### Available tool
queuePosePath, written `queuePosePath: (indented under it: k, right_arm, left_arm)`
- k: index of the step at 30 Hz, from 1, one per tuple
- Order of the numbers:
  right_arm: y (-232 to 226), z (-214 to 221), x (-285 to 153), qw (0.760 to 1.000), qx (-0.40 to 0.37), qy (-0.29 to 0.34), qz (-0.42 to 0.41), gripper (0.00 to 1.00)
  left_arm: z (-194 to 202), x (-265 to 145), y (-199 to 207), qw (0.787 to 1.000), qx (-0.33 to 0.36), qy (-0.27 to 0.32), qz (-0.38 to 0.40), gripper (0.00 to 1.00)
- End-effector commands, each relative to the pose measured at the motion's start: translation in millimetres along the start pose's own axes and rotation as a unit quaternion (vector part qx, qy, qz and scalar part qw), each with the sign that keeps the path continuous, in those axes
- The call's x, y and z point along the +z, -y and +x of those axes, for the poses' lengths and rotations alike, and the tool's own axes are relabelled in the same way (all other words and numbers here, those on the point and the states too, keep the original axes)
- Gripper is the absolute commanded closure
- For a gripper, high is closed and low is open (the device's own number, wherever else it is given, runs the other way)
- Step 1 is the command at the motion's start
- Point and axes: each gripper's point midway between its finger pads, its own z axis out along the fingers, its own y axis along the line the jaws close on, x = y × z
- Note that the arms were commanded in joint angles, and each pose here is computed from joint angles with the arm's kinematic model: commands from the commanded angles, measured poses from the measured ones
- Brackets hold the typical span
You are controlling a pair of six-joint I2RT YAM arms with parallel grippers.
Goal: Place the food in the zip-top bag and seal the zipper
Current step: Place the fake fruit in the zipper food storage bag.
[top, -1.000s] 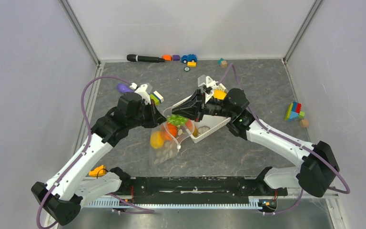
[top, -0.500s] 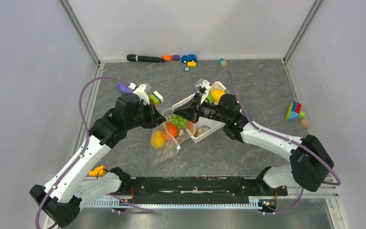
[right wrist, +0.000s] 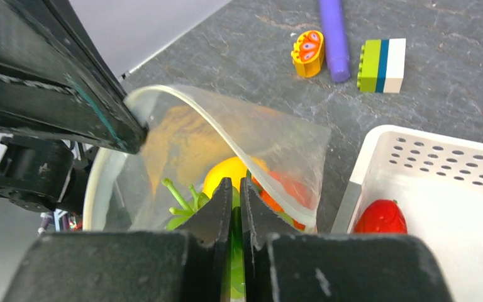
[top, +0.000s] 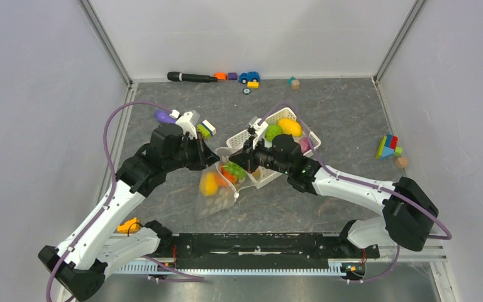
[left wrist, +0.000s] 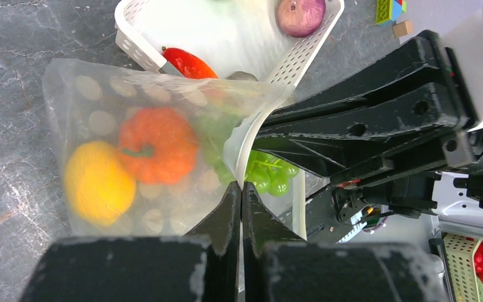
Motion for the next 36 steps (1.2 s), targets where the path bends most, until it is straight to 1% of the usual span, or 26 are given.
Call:
queuePosePath:
  k: [1, 6, 10, 12, 15, 17, 19, 21, 23, 26, 30, 31, 36]
  right_arm:
    - [-6.1, -4.5, 3.3, 0.999, -0.031, -0.005, -0.003, 0.95]
    - [-20.1, 6.1, 3.6, 0.996, -0.065, -0.024, -0.049, 0.92]
    - [-32.5, 12.4, 2.3, 0.992, -0.080, -0.035, -0.091, 0.85]
    - [-33.2, 13.9, 1.8, 0.992, -0.080, -0.037, -0.093, 0.80]
    - [-27.4, 15.8, 2.3, 0.992, -0.085, -0.046, -0.077, 0.69]
    - [-23.3, 14.8, 2.0, 0.993, -0.089, -0.049, -0.065, 0.59]
    - [-22.0, 13.0, 1.0, 0.993, -0.092, -0.048, -0.061, 0.52]
    - [-21.1, 7.7, -1.2, 0.993, -0.095, -0.041, -0.054, 0.47]
    - [-20.0, 4.0, -3.1, 0.993, -0.097, -0.038, -0.047, 0.35]
    - [-19.7, -5.0, -6.7, 0.993, -0.103, -0.029, -0.041, 0.25]
    - [-19.1, -22.7, -14.0, 0.993, -0.117, -0.014, -0.027, 0.06]
    - [-18.5, -29.5, -16.9, 0.993, -0.120, -0.006, -0.021, 0.03]
    - [-6.4, -65.3, -35.3, 0.989, -0.136, 0.039, 0.031, 0.02]
  left_arm:
    - [-12.6, -5.2, 8.9, 0.999, 0.027, 0.028, 0.024, 0.98]
    - [-12.5, -4.5, 8.5, 0.999, 0.027, 0.027, 0.023, 0.98]
    - [-12.1, -4.3, 8.0, 0.999, 0.026, 0.027, 0.022, 0.98]
    - [-12.0, -4.2, 8.1, 0.999, 0.025, 0.026, 0.023, 0.98]
    - [-12.1, -4.6, 8.0, 0.999, 0.026, 0.027, 0.023, 0.98]
    - [-12.6, -4.8, 8.1, 0.999, 0.026, 0.028, 0.022, 0.98]
    - [-12.1, -4.8, 7.9, 0.999, 0.026, 0.027, 0.022, 0.98]
    - [-12.2, -4.2, 7.7, 0.999, 0.026, 0.027, 0.022, 0.98]
    - [-11.8, -4.1, 7.5, 0.999, 0.026, 0.027, 0.021, 0.98]
    - [-11.6, -3.6, 7.4, 0.999, 0.026, 0.026, 0.021, 0.98]
    - [-12.2, -3.8, 6.7, 0.999, 0.025, 0.027, 0.020, 0.98]
    - [-12.1, -3.8, 6.6, 0.999, 0.026, 0.027, 0.019, 0.98]
    - [-12.7, -3.6, 5.9, 0.999, 0.025, 0.028, 0.017, 0.98]
